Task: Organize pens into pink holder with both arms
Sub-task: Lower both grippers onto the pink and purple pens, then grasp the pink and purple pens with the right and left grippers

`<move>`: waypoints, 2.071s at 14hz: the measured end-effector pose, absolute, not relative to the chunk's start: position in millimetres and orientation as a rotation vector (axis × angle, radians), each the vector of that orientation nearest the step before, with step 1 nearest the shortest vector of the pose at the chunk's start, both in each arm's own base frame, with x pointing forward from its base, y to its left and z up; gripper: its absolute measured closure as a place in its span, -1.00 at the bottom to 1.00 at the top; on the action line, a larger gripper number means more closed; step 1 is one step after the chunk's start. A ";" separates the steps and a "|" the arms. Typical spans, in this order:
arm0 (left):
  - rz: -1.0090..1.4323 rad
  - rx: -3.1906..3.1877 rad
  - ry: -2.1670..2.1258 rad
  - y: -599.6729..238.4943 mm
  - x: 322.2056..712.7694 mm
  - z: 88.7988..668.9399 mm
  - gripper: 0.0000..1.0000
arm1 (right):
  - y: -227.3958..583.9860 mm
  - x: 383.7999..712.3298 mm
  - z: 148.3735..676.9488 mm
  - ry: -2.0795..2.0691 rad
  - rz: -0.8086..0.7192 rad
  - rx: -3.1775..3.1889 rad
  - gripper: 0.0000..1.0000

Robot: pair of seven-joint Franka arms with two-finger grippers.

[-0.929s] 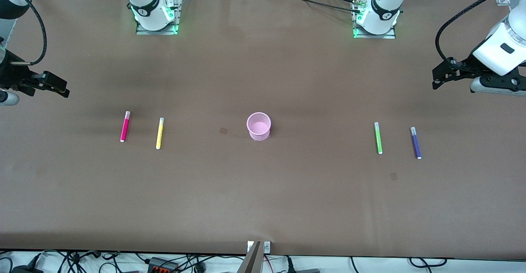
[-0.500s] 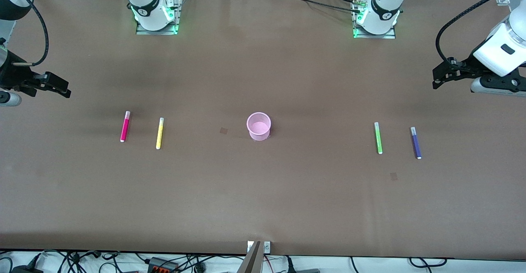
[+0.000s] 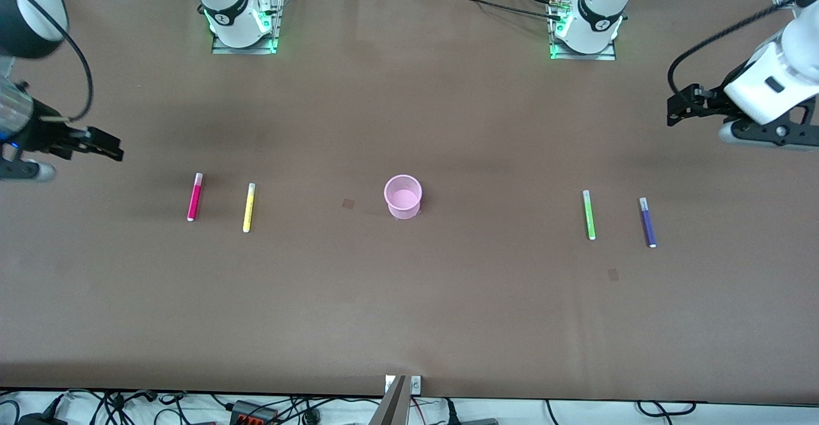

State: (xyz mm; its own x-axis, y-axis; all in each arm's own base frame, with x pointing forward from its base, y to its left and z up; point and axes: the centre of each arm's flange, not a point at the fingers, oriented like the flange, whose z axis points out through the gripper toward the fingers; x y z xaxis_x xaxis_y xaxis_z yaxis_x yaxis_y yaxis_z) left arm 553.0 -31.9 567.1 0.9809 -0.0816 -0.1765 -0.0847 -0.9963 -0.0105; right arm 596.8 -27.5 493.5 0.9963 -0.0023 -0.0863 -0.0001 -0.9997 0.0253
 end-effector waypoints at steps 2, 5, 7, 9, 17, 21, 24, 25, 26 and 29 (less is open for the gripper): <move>0.366 -3.098 0.115 -26.9 566.0 535.9 -1.00 | -16.2 611.4 452.7 0.030 -0.186 3.104 -1.00; 0.429 -3.090 0.046 -1.1 601.0 465.9 -1.00 | -15.7 627.5 389.6 0.038 -0.264 3.092 -1.00; 0.420 -3.096 -0.016 25.7 628.4 399.8 -1.00 | -20.2 634.1 350.7 0.030 -0.309 3.086 -1.00; 0.405 -3.102 -0.071 51.8 646.0 337.7 -1.00 | -23.6 637.6 318.2 0.024 -0.347 3.081 -1.00; 0.271 -3.124 -0.103 74.4 667.0 193.1 -1.00 | -40.7 634.9 216.0 -0.007 -0.495 3.060 -1.00; 0.251 -3.132 -0.015 78.6 667.1 179.9 -0.96 | -52.1 632.8 200.2 -0.031 -0.512 3.060 -1.00; 0.278 -3.133 0.014 79.0 661.2 173.1 -0.76 | -50.6 633.9 192.0 -0.025 -0.470 3.066 -1.00; 0.293 -3.134 0.027 79.9 657.9 169.3 -0.76 | -49.1 632.4 187.1 -0.021 -0.458 3.068 -1.00; 0.300 -3.135 0.038 82.8 655.9 167.4 -0.64 | -48.1 629.9 182.2 -0.018 -0.449 3.069 -1.00; 0.292 -3.137 0.047 92.0 655.4 168.9 0.00 | -47.1 623.5 173.8 -0.015 -0.454 3.070 -0.96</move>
